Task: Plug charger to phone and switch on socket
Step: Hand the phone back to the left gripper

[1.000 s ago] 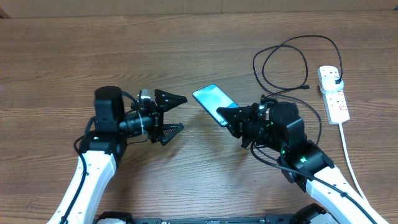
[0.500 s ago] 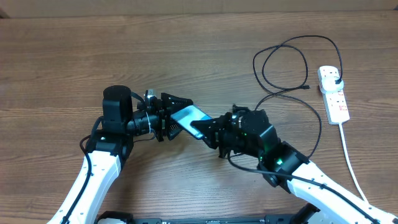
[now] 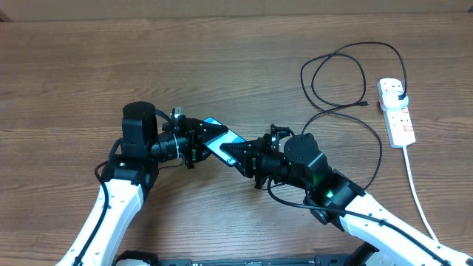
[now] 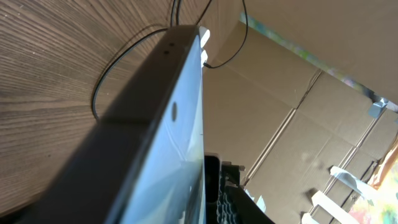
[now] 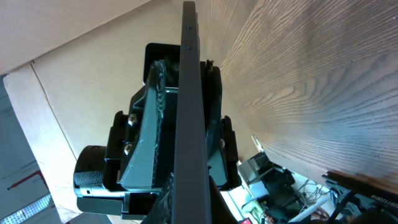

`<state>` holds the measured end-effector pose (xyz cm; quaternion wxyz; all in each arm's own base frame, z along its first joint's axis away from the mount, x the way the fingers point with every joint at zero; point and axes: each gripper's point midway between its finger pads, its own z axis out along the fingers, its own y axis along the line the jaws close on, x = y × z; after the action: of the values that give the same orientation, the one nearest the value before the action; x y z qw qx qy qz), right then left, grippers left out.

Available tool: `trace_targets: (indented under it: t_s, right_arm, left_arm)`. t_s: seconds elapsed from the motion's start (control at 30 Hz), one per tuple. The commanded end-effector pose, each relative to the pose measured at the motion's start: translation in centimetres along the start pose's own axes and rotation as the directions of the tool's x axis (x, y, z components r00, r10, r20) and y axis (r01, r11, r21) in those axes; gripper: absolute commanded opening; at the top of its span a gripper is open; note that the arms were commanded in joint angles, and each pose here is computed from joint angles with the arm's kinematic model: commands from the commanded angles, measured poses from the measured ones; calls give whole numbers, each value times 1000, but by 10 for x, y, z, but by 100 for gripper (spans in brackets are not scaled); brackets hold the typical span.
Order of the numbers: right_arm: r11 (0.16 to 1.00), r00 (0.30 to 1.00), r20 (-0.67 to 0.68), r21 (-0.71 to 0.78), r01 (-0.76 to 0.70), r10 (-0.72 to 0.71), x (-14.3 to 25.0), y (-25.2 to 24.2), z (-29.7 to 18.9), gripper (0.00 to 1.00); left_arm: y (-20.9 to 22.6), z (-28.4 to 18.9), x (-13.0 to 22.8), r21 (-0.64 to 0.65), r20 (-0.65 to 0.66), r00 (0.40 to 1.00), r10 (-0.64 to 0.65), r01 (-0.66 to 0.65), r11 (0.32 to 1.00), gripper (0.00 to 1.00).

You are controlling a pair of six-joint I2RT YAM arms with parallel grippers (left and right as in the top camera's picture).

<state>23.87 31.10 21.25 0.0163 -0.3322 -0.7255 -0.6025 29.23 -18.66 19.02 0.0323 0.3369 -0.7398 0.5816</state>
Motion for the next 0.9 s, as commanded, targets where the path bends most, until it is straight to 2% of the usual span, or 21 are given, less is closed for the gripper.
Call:
trace_targets:
  t_s: [0.0,0.1,0.2,0.4,0.6,0.7,0.87]
  right_arm:
    - [1000,998,-60,5,7,-7,15,2,-1,4]
    - [1000,999,-40,1,6,-6,12,2,-1,5]
    - [1000,1000,-25,-1,4,-5,9,2,-1,11]
    - [1000,1000,-13,26,-7,7,6,-4,-1,24]
    - [997,998,67,77,-12,7,-10,-19,-2,33]
    - [986,978,152,108,124,-140,-28,-23,-5,39]
    - [888,854,254,203,412,-454,-58,-21,-13,52]
  left_arm:
    - [-5,0,2,12,-6,1000,28,-28,1000,22]
    - [-6,0,2,12,-5,1000,28,-28,1000,15]
    - [-5,0,1,12,1,1000,28,-28,1000,5]
    - [-5,0,-6,10,39,999,30,-30,999,4]
    - [1,-1,-18,-24,112,987,117,-115,993,4]
    - [15,-3,-24,-81,138,982,130,-120,990,4]
    - [36,-3,-27,-158,136,977,164,-142,977,4]
